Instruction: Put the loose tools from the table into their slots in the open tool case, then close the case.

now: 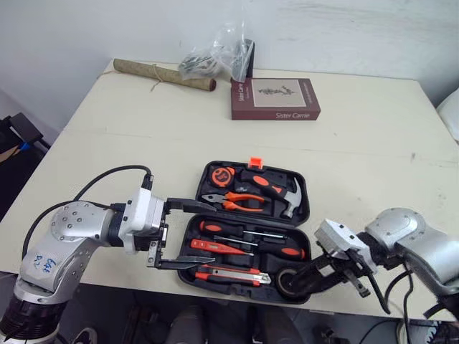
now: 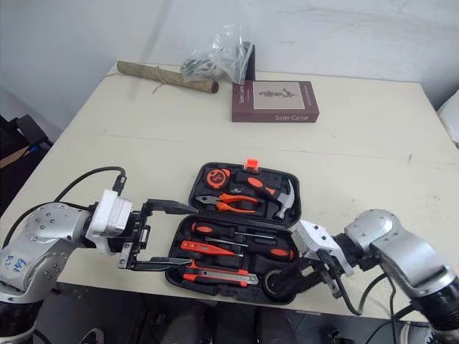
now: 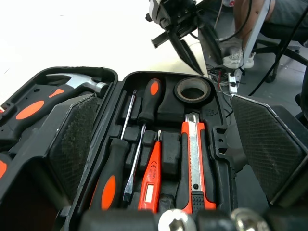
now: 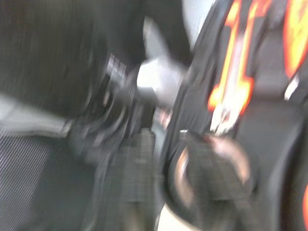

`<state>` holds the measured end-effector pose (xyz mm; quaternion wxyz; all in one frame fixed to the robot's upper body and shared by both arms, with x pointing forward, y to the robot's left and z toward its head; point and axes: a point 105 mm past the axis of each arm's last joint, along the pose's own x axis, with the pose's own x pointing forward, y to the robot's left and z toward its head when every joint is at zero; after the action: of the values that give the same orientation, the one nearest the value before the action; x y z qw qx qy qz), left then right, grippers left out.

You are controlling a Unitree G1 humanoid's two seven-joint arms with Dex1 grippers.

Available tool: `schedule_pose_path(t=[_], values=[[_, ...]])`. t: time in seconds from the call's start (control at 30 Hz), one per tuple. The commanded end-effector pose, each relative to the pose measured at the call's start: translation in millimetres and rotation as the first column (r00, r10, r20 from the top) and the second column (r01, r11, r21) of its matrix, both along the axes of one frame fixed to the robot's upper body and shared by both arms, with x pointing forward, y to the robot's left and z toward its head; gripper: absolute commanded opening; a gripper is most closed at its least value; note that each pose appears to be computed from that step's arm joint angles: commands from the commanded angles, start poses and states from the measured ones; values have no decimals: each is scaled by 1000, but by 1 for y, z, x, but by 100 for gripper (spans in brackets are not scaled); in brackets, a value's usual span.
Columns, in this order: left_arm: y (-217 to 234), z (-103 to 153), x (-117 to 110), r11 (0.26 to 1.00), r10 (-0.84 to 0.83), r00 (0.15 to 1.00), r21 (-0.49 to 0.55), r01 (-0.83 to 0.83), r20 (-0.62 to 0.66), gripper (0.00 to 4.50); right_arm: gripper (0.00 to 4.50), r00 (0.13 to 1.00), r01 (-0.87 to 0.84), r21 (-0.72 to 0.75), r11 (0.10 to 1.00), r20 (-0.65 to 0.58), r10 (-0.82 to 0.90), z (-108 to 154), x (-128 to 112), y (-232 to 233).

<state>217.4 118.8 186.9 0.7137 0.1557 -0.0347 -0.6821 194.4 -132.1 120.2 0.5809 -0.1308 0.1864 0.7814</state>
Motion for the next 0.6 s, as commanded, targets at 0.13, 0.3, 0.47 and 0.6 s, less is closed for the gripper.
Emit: schedule_pose_path(t=[0.13,0.3,0.47,0.6], values=[[3,4,0,1000,10,999,5,-10,38,450,9,990,32,74,997,131,-41,-10,12,9],[5,5,0,1000,16,999,13,-16,39,450,9,987,23,-45,999,158,-15,-37,12,-4],[10,5,2,999,48,998,20,-49,41,450,9,981,5,-107,994,195,16,-57,14,-17],[19,4,10,993,118,993,3,-118,32,450,9,972,8,-44,999,233,2,-52,19,-13]])
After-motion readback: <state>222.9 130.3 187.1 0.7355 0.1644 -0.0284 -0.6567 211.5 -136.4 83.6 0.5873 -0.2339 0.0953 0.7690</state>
